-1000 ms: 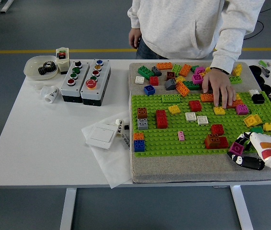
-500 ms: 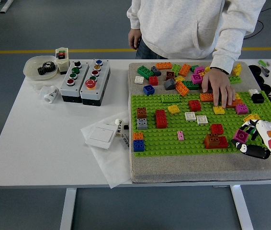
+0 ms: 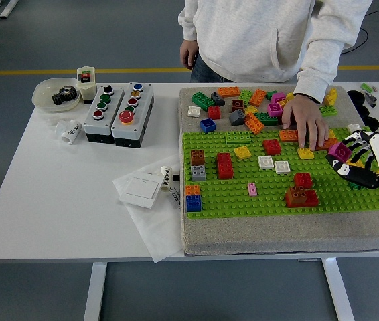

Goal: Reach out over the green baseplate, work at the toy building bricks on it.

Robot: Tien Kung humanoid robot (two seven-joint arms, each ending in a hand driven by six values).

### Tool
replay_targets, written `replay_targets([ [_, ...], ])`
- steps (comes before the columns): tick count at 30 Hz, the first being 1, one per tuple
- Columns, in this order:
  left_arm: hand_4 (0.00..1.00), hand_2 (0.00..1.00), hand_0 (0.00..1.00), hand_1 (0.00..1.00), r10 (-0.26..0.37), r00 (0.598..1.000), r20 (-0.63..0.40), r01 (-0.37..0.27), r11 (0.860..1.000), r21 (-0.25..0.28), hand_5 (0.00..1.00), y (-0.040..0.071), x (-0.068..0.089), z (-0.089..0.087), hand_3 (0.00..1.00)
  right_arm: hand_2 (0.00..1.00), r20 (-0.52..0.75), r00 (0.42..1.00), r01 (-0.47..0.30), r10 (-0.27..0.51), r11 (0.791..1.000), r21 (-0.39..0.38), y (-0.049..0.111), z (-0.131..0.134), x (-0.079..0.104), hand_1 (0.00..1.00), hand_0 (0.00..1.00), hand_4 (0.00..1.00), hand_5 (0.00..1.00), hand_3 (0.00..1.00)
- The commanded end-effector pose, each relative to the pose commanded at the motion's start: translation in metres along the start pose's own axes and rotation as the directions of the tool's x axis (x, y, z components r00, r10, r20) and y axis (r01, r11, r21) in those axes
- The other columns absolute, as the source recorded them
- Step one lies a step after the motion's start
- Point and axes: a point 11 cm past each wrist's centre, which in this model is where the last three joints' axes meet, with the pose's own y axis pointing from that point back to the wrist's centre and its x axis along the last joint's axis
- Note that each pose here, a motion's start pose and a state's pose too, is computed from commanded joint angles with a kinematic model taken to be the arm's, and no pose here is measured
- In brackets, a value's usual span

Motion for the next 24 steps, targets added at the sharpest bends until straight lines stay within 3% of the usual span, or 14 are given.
replay_targets([
  [5, 0.781, 0.841, 0.758, 0.791, 0.001, 1.0, -0.004, -0.001, 1.0, 0.0, 0.689, 0.0, 0.0, 0.001, 0.746, 0.428, 0.179, 0.984, 0.01, -0.002, 0.999, -0.042, -0.01, -0.003, -0.005, 0.337, 0.171, 0.765, 0.257, 0.464],
  [11, 0.783, 0.84, 0.758, 0.791, 0.0, 1.0, -0.002, 0.0, 1.0, 0.001, 0.692, 0.0, -0.001, 0.002, 0.744, 0.428, 0.389, 0.921, 0.064, -0.017, 0.992, -0.108, -0.017, -0.003, -0.013, 0.334, 0.167, 0.764, 0.26, 0.465],
  [19, 0.781, 0.841, 0.759, 0.789, -0.001, 1.0, -0.008, 0.001, 1.0, -0.005, 0.69, 0.0, -0.001, 0.004, 0.74, 0.425, 0.635, 0.773, 0.147, 0.013, 0.969, -0.198, -0.027, -0.007, -0.02, 0.333, 0.166, 0.765, 0.255, 0.465],
  [24, 0.779, 0.84, 0.758, 0.79, -0.001, 1.0, -0.008, 0.001, 1.0, -0.006, 0.687, 0.001, -0.001, 0.005, 0.738, 0.428, 0.762, 0.645, 0.237, 0.052, 0.935, -0.265, -0.031, -0.008, -0.03, 0.337, 0.172, 0.762, 0.266, 0.466],
])
